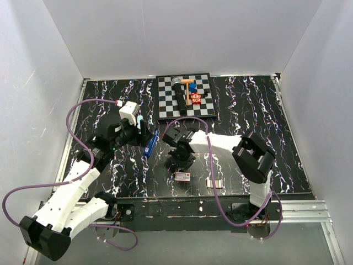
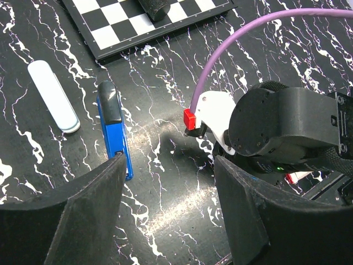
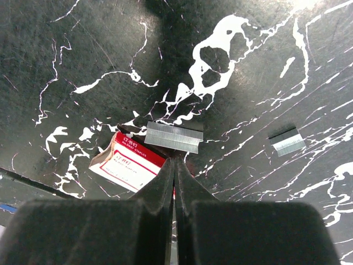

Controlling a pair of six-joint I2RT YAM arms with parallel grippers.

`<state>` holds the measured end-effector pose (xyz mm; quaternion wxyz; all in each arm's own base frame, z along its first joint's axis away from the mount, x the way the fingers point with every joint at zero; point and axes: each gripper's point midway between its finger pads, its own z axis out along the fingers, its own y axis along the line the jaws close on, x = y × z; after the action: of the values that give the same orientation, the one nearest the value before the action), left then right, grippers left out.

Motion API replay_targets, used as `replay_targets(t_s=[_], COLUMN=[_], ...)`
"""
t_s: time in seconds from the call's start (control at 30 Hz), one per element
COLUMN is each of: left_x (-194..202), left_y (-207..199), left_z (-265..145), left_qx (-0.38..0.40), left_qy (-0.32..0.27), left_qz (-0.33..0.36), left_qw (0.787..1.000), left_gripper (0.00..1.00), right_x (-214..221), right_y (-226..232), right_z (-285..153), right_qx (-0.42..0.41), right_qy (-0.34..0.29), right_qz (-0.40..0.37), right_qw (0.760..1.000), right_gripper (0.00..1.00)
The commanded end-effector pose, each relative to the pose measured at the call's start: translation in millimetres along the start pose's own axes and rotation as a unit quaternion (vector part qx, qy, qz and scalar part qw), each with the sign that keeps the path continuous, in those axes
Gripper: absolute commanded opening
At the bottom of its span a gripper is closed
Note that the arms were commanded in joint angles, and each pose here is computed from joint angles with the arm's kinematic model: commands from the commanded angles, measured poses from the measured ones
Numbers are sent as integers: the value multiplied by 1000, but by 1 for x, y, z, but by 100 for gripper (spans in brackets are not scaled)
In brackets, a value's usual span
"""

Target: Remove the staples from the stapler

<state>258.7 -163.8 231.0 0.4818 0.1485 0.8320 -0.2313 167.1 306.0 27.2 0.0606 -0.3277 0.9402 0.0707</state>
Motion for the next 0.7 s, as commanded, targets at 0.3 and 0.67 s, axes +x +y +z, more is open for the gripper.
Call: replay_targets(t_s=[0.3, 0.67], left_x=[-2, 3], left_y=[2, 4], left_z=[-2, 4], left_qx=[-6, -9], left_qy=[-9, 4], left_qz=[5, 3], left_qw=[1000, 1000], left_gripper=[65, 65], right_x=[5, -31], right_y=[-20, -16], right_z=[-31, -29], right_qx=[43, 52], right_qy=[-41, -66], right_qz=[-4, -17], right_qw=[998, 996], right_gripper=[7, 8])
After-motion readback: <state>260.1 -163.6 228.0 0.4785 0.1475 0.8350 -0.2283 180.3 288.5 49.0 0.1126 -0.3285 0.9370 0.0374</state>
